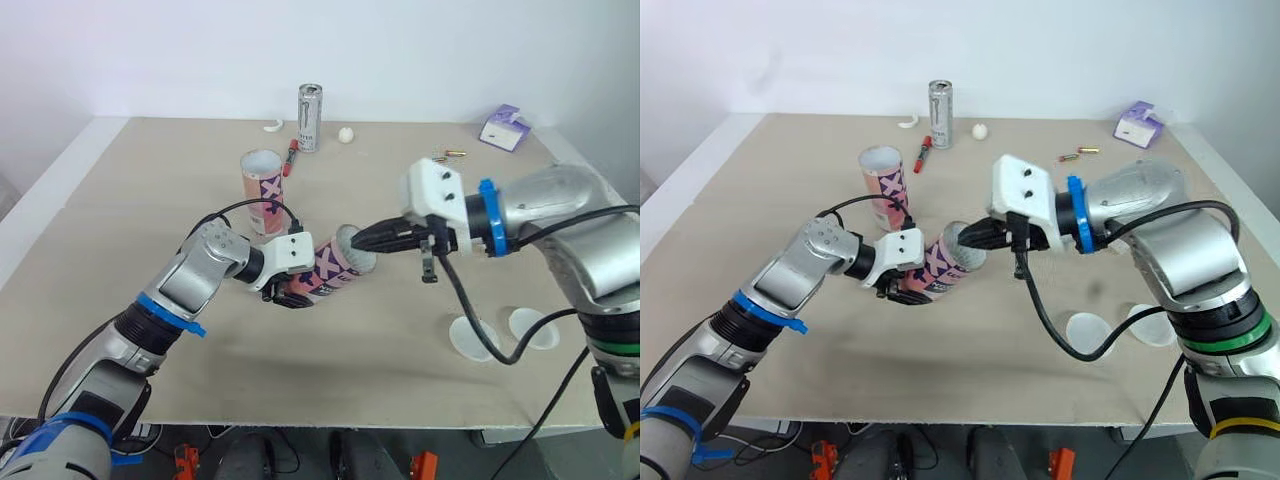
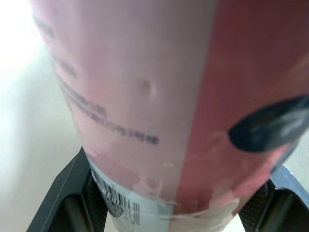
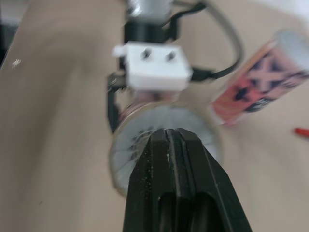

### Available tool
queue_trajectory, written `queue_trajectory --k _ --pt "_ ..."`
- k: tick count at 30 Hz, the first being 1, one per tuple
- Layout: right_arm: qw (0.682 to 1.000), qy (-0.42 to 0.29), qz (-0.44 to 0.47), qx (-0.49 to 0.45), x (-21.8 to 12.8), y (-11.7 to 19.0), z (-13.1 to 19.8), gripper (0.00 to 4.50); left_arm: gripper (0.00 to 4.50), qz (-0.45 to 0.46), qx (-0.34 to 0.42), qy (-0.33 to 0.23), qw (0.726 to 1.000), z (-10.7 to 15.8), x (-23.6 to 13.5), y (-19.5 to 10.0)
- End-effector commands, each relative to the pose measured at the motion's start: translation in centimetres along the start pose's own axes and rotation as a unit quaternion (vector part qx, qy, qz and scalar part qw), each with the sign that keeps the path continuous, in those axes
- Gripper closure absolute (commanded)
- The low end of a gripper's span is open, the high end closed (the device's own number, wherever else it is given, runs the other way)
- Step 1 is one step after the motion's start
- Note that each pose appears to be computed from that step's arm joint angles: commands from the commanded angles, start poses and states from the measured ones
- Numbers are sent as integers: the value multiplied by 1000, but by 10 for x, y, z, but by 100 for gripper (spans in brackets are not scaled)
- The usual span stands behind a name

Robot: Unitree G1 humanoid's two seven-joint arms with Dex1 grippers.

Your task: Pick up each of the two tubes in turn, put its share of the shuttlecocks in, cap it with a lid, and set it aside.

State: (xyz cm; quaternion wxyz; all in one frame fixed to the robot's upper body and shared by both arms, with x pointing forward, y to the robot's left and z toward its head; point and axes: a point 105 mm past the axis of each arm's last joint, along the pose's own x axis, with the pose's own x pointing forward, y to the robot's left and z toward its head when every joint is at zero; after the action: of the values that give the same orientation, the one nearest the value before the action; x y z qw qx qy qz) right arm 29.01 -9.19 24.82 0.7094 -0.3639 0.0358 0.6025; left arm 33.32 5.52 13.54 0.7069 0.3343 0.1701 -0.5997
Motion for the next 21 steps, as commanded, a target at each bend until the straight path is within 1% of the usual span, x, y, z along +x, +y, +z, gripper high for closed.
queue_trajectory --k 1,5,9,12,21 --pt "998 33 28 -43 5 0 0 446 151 0 14 -10 1000 10 -1 2" --pt "994 62 50 -71 19 -2 -3 446 151 -5 15 -18 1000 15 1 1" --pt "988 99 66 -102 31 -13 -8 446 151 -11 18 -20 1000 17 3 -1" --pt "981 119 91 -123 37 -17 -9 446 151 -14 19 -21 1000 18 5 -2" --pt "961 162 178 -134 59 -4 -24 446 151 -15 17 -26 999 20 8 -3"
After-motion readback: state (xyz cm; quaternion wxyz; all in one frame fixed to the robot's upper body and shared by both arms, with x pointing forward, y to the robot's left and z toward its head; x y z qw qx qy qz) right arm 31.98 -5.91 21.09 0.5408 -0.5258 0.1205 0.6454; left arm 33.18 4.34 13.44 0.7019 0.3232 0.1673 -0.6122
